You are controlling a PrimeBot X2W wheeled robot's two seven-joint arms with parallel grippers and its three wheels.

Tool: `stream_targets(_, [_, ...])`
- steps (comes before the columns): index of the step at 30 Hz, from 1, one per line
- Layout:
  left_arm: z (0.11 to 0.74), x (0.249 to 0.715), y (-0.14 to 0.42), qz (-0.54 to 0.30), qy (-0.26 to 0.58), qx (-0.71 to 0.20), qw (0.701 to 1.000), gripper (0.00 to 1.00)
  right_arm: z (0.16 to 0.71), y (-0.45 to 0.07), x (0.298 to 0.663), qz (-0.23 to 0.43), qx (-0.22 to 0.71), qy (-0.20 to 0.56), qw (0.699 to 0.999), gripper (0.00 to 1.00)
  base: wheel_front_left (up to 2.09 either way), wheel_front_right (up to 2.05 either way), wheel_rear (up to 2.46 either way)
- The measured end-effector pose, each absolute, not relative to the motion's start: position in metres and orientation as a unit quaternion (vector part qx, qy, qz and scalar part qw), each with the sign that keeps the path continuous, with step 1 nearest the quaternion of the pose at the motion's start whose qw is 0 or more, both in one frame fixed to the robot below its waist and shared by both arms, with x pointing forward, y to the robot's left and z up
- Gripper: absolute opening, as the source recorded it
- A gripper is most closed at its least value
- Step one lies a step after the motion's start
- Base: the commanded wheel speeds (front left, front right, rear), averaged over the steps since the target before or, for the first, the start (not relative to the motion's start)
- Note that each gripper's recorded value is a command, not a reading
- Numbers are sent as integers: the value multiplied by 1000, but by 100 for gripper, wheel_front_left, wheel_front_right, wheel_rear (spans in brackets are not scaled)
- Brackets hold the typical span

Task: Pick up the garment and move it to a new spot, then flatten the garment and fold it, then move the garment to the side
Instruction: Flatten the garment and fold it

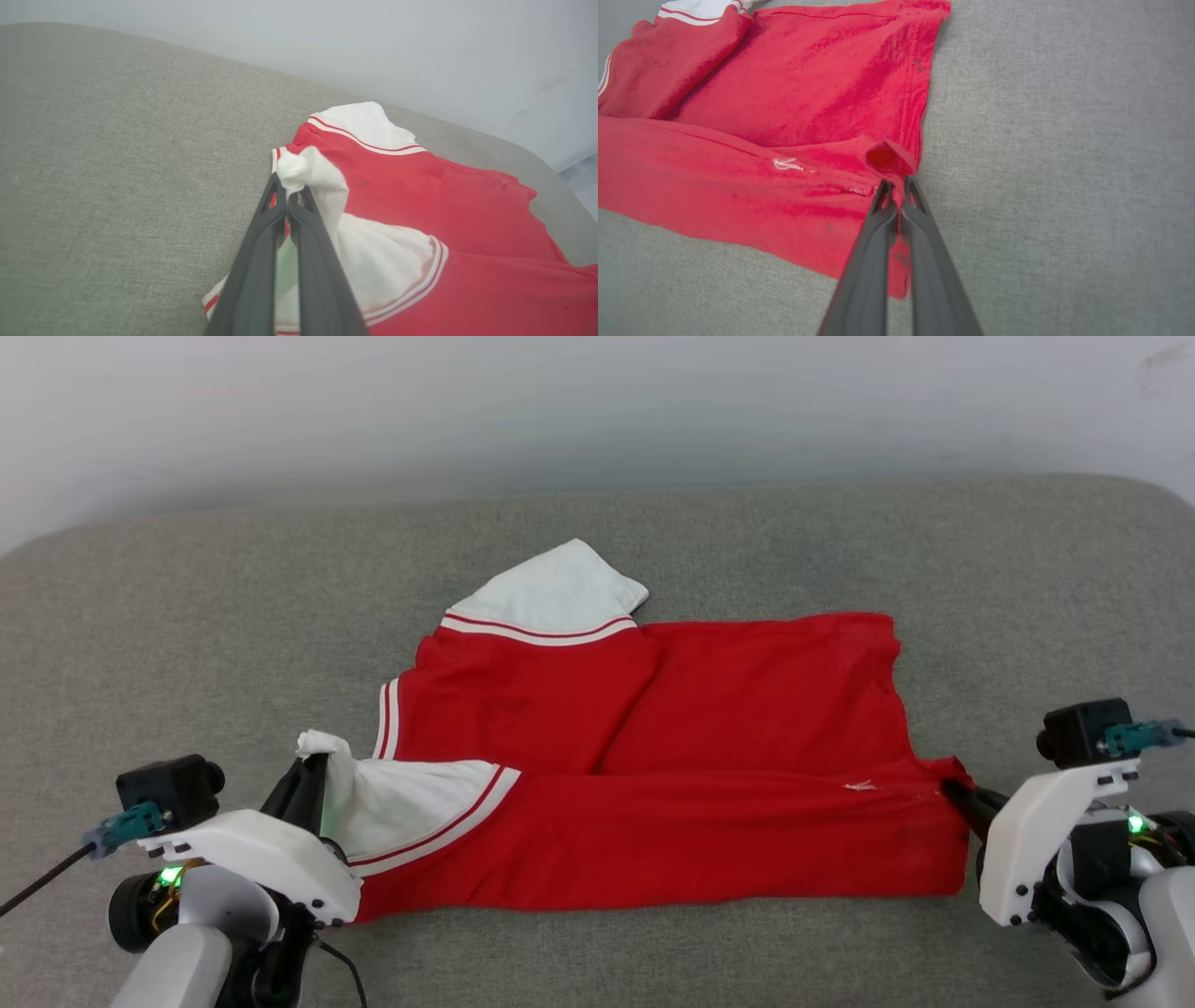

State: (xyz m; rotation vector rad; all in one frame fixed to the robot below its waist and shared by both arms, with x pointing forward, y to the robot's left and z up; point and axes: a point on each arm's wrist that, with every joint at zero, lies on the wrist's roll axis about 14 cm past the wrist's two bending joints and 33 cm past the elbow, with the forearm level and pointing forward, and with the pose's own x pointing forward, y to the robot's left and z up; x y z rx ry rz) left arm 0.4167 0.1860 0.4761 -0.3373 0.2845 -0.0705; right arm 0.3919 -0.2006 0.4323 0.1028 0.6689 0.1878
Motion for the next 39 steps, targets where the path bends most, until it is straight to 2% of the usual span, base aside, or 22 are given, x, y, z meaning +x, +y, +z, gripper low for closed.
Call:
stream_targets(9, [405,427,172,-39,243,-188,951,0,388,-192,405,101,51,375,920,0,0,0,0])
stream_targets(10, [397,424,170,-42,260,-190,946,0,383,-191,404,102,52,381,918,15,0,0,0])
stream_targets(11, [393,422,168,-47,268,-191,943,0,381,-191,403,101,54,381,917,39,0,0,0])
stream_targets(12, [391,422,168,-47,271,-194,942,4,380,-191,404,102,52,378,919,89,0,0,0])
stream_targets(13, [390,423,168,-47,271,-195,941,35,381,-190,407,104,52,371,921,100,0,0,0])
stream_targets(14, [391,423,167,-49,270,-196,941,50,383,-189,409,105,53,362,924,100,0,0,0])
stream_targets(15, [391,423,167,-49,267,-197,942,80,384,-189,410,106,52,355,927,100,0,0,0])
stream_targets(16, [392,423,168,-48,266,-198,942,100,387,-187,410,109,54,346,930,100,0,0,0])
stream_targets(26, [435,423,191,-61,219,-170,959,100,459,-186,417,127,30,165,978,100,0,0,0])
stream_targets(27, [435,423,191,-61,219,-170,959,100,459,-186,417,127,30,165,978,100,0,0,0])
stream_targets(29, [455,421,197,-73,212,-151,963,100,487,-192,413,125,0,99,987,100,0,0,0])
stream_targets(32, [469,418,200,-91,222,-126,963,100,514,-201,406,111,-11,39,993,100,0,0,0])
stream_targets(39, [475,405,195,-135,304,-72,940,100,536,-208,376,76,-4,-14,997,100,0,0,0])
